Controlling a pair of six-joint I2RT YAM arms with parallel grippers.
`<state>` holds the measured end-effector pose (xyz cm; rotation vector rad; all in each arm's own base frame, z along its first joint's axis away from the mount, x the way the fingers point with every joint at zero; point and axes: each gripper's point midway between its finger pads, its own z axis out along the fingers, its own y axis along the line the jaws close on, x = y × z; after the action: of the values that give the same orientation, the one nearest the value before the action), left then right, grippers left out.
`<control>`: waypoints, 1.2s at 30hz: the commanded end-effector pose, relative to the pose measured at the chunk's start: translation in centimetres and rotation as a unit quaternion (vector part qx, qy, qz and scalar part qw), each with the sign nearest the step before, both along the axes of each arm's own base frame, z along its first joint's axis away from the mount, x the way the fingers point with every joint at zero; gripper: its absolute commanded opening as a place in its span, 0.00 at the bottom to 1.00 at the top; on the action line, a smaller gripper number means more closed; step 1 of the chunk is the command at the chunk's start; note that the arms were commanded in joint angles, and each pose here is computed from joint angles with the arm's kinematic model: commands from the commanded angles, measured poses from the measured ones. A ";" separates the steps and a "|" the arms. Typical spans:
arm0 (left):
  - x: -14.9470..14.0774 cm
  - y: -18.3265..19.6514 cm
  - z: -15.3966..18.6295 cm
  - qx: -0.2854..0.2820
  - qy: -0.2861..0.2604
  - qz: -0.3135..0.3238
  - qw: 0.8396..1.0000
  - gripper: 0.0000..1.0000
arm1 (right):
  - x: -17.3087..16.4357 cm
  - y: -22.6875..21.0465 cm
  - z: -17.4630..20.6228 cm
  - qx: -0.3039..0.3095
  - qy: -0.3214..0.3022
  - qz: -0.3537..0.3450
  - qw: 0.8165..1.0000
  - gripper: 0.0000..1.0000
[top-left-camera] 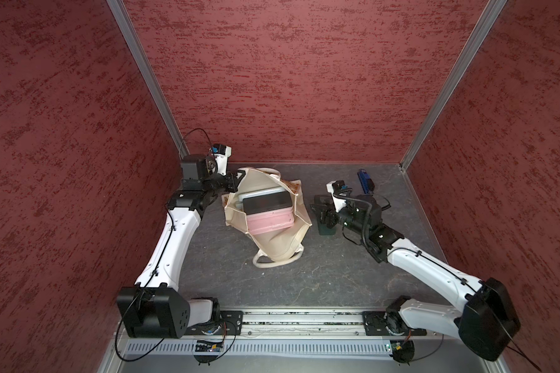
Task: Take out the pencil case from the canvas bag
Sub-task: Pick up the pencil case from the canvas bag.
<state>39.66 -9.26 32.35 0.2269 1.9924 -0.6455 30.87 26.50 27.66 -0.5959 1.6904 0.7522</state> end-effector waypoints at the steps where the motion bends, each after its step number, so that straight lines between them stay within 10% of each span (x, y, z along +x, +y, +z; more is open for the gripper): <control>1: 0.3 0.5 0.6 -0.004 -0.008 0.011 1.000 0.00 | -1.4 0.4 6.5 0.019 -0.161 0.006 0.987 0.61; 17: 0.6 0.4 0.0 -0.012 -0.002 0.012 1.000 0.00 | -7.1 8.4 6.9 -0.127 -0.254 0.116 0.952 0.64; 36: 1.2 0.6 -0.9 -0.020 0.013 0.015 1.000 0.00 | -4.8 15.5 -4.2 -0.324 -0.133 0.173 0.921 0.65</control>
<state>40.38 -9.04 31.90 0.1919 1.9960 -0.6630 26.12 41.90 25.36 -1.3562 1.5312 0.3828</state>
